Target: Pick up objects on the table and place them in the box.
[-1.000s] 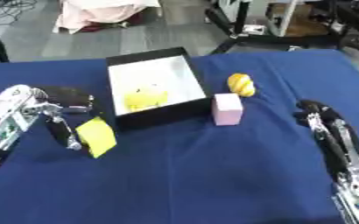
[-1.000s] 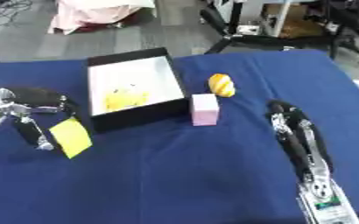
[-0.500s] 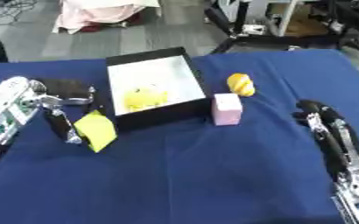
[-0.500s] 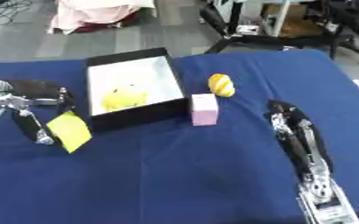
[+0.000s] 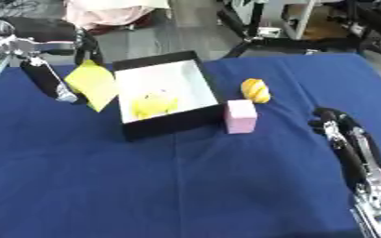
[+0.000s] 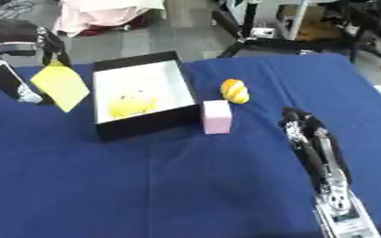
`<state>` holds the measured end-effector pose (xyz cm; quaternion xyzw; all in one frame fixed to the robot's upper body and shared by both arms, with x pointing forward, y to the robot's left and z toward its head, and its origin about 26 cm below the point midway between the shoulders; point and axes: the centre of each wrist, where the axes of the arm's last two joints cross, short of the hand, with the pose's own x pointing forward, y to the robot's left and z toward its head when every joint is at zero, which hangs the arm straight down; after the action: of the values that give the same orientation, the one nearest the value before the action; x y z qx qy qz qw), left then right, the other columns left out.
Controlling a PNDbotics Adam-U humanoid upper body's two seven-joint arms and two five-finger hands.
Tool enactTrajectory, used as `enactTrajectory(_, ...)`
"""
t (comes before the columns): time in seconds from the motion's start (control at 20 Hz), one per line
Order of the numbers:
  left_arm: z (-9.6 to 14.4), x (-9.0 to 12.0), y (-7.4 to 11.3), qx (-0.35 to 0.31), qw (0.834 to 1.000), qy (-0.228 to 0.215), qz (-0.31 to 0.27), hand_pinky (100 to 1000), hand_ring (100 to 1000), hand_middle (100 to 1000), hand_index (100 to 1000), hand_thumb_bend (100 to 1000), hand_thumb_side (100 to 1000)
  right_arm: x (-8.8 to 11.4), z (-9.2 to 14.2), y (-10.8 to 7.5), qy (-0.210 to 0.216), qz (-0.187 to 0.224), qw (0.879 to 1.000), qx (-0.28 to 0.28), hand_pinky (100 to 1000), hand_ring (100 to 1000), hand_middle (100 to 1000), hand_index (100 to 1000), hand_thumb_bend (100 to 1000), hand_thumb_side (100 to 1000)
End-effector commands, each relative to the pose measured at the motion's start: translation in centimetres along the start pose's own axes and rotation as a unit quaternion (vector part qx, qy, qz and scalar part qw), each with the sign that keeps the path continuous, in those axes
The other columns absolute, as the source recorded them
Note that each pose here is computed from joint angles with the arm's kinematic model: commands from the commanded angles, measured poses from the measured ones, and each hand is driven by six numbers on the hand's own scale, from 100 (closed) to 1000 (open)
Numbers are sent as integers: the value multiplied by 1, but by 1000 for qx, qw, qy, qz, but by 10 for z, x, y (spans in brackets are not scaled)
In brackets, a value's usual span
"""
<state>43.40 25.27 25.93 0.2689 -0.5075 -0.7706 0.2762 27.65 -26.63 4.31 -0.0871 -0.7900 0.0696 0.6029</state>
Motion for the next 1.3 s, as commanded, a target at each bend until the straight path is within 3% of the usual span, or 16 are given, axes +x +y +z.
enactTrajectory(0.05,-23,-1,4,32,999,29,6,772,593,566,697,537,401,3,-2,-3,-5,4,1000,1,788,739,741,784,100,714)
enactTrajectory(0.1,-33,-1,-2,45,998,41,15,768,607,578,708,541,456,3,-2,-3,-5,3,1000,2,788,739,741,784,100,715)
enactTrajectory(0.4,-89,12,-41,132,983,115,56,771,674,652,768,605,595,3,-3,1,-5,-4,1000,8,788,739,740,784,100,719)
enactTrajectory(0.7,-105,15,-65,186,965,166,81,792,757,767,877,668,738,3,-2,3,-4,-7,1000,11,789,739,740,784,100,723)
enactTrajectory(0.85,-100,12,-63,224,953,171,109,784,770,791,893,660,782,2,-2,2,-2,-6,1000,9,789,739,740,784,100,723)
enactTrajectory(1.0,-84,8,-46,275,937,166,140,767,766,788,884,637,770,2,-3,1,-3,-5,1000,8,789,739,740,785,100,722)
enactTrajectory(1.3,-11,4,-1,416,874,107,225,730,731,744,848,604,719,5,-8,-5,-11,11,1000,6,790,739,741,789,100,702)
